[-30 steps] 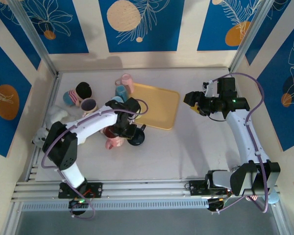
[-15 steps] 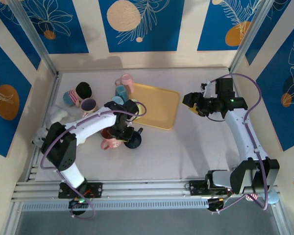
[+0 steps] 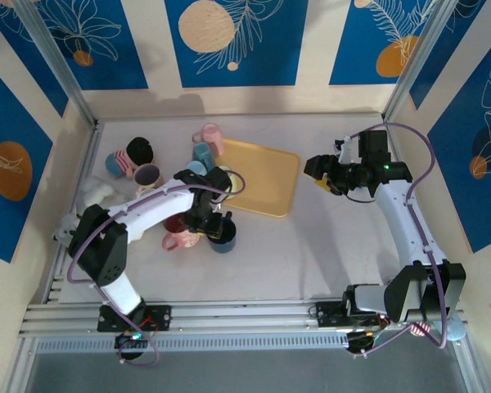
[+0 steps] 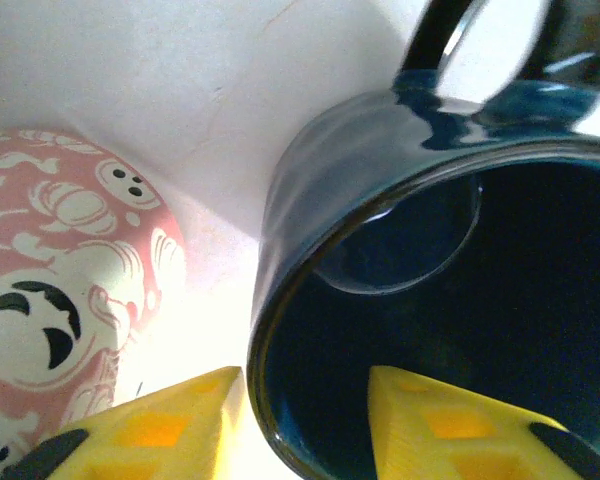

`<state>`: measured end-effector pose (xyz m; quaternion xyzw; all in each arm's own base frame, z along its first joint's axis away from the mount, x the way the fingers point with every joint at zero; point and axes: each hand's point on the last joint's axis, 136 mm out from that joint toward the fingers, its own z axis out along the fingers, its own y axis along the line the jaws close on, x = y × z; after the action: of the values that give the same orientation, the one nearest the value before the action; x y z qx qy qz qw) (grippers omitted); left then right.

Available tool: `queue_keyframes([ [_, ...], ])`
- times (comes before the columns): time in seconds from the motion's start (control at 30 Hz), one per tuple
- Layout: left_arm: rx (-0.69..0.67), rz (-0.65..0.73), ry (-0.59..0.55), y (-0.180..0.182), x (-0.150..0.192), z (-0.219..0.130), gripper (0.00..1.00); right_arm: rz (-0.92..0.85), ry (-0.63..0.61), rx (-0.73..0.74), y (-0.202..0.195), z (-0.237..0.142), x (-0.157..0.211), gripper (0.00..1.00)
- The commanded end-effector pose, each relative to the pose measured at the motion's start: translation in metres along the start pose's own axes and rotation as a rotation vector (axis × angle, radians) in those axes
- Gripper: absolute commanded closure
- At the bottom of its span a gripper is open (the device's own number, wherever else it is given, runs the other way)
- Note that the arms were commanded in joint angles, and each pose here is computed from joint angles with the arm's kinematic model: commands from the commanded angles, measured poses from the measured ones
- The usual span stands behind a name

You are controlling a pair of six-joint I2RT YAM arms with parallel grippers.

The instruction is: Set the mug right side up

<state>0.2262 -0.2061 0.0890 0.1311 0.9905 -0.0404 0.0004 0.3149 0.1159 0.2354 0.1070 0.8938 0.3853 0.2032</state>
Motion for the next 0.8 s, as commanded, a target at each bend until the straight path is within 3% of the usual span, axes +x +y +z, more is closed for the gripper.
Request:
queue_keyframes([
  [0.0, -0.008, -0.021, -0.075, 0.008, -0.007, -0.035, 0.59, -0.025, 0.013, 0.007, 0.0, 0.003, 0.004, 0.34],
  [0.23, 0.112, -0.013, -0.325, 0.005, -0.04, -0.111, 0.5, -0.093, 0.022, 0.011, 0.008, 0.01, 0.006, 0.35],
  [0.37, 0.144, 0.045, -0.463, 0.013, -0.059, -0.136, 0.46, -0.14, 0.026, 0.012, 0.016, 0.016, 0.004, 0.36],
  [0.63, 0.081, 0.635, -0.666, 0.005, -0.097, -0.138, 0.47, -0.209, 0.065, 0.012, 0.026, 0.027, 0.003, 0.38],
  [0.77, 0.078, 0.76, -0.715, 0.016, -0.119, -0.129, 0.5, -0.21, 0.079, 0.019, 0.025, 0.029, 0.003, 0.38],
])
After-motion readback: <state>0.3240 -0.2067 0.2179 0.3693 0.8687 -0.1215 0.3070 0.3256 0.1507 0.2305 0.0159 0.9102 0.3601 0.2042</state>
